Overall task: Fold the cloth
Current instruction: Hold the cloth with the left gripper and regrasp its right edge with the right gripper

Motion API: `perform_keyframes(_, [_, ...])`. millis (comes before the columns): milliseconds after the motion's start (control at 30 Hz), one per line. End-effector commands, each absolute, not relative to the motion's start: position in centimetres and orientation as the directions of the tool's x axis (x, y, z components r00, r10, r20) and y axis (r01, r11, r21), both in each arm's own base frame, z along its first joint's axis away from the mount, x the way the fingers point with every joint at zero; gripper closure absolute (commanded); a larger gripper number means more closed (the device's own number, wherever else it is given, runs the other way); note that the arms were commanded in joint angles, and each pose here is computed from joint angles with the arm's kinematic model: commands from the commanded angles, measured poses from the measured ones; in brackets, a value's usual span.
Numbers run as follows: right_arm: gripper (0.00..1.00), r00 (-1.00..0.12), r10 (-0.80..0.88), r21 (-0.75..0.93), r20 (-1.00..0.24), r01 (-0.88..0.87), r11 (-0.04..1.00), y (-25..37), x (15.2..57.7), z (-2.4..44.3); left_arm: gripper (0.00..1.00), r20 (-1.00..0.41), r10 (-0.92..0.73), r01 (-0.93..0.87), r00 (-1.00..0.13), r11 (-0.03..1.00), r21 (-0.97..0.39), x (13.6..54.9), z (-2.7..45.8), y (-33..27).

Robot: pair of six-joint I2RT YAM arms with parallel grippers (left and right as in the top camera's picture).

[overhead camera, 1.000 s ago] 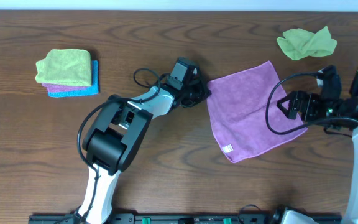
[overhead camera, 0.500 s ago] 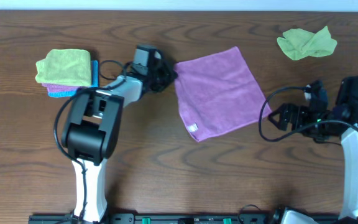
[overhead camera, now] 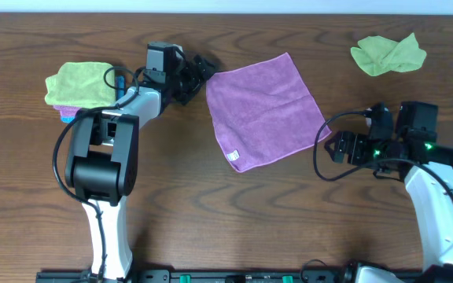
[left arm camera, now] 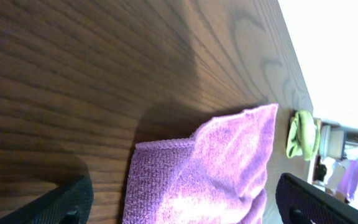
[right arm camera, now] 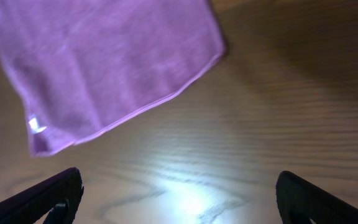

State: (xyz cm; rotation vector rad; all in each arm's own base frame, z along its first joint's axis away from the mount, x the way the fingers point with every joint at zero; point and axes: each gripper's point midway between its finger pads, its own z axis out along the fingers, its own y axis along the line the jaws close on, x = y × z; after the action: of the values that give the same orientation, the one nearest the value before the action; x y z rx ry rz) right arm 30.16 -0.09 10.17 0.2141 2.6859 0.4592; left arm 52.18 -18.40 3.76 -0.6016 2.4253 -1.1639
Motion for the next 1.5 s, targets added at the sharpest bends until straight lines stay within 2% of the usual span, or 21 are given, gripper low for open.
perform_keyframes(0, [0.01, -0.911, 0.263, 0.315, -0.319, 0.160, 0.936, -0.9, 30.3, 8.1, 0.05, -0.145, -0.496, -0.183, -0.856, 0.554, -0.812, 52.0, 3.8, -18.2])
perform_keyframes(367, [0.04, -0.919, 0.344, 0.409, -0.192, 0.244, 0.879, -0.2, 33.3, 1.0, 0.04, -0.108, -0.309, -0.077, -0.945, 0.532, -0.843, 48.7, 4.0, -19.6])
perform_keyframes(667, [0.08, -0.894, 0.390, 0.496, -0.223, 0.240, 0.835, 0.7, 35.5, 1.0, 0.05, -0.057, -0.071, 0.001, -0.996, 0.613, -0.790, 43.3, 2.8, -19.8])
perform_keyframes(1000, [0.13, -0.876, 0.411, 0.519, -0.252, 0.236, 0.822, 1.0, 36.7, 1.4, 0.05, -0.003, 0.001, 0.003, -1.000, 0.642, -0.766, 40.9, 2.3, -20.4])
perform_keyframes(1167, [0.15, -0.879, 0.427, 0.552, -0.211, 0.253, 0.794, 2.0, 37.0, 0.0, 0.04, 0.015, 0.034, 0.011, -0.999, 0.645, -0.764, 39.9, 2.3, -21.7])
perform_keyframes(1467, [0.34, -0.902, 0.402, 0.557, -0.159, 0.254, 0.790, 3.7, 36.5, -1.9, 0.05, 0.055, 0.054, -0.007, -0.997, 0.651, -0.759, 38.8, 2.4, -22.4])
